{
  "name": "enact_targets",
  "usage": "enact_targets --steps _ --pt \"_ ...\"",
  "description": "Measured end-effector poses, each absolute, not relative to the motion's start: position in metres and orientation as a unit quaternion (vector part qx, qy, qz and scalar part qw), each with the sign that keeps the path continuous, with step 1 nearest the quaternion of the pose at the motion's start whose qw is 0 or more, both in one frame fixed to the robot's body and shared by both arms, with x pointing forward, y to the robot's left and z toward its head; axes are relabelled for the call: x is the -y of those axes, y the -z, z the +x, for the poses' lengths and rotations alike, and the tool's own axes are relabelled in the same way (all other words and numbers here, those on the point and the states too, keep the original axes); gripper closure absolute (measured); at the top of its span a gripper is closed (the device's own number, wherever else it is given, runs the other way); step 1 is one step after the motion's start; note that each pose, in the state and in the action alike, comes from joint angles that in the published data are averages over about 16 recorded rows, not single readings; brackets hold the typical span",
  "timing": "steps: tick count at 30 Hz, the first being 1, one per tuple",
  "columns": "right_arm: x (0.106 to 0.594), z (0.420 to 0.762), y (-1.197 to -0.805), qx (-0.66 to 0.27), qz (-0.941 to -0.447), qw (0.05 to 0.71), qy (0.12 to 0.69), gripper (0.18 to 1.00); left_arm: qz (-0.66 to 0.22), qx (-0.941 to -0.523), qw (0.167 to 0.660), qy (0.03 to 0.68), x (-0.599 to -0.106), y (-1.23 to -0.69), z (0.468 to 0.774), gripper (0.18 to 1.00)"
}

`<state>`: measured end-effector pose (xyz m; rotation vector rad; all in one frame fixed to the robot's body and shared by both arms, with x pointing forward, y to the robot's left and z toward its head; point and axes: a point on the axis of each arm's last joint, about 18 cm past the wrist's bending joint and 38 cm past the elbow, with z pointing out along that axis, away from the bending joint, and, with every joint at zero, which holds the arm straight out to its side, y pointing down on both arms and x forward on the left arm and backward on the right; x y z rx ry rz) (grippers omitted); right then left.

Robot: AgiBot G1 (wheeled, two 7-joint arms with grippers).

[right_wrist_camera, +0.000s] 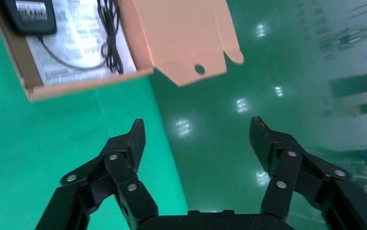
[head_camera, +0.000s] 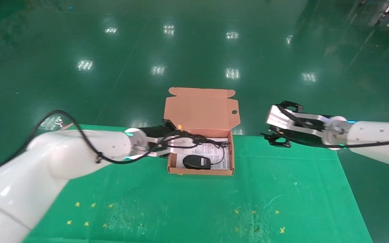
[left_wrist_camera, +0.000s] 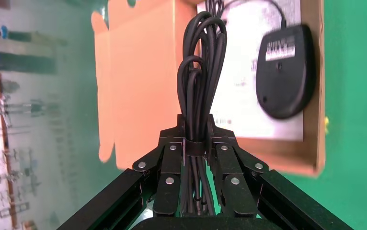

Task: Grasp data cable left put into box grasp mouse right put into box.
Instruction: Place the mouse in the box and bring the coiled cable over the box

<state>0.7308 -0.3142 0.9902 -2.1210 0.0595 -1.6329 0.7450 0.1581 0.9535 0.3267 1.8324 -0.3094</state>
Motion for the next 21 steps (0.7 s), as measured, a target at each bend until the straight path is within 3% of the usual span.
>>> enact_targets --steps 10,21 --pt "0.348 0.697 -0.997 -0.032 -0.767 0.215 0.604 0.332 0.172 -0.779 0.584 0.148 -0.118 -0.933 0.754 0.93" --pt "0.361 0.67 -0.997 -0.043 -0.765 0.206 0.609 0.205 0.202 -0.766 0.589 0.157 -0.093 -0.928 0.751 0.93"
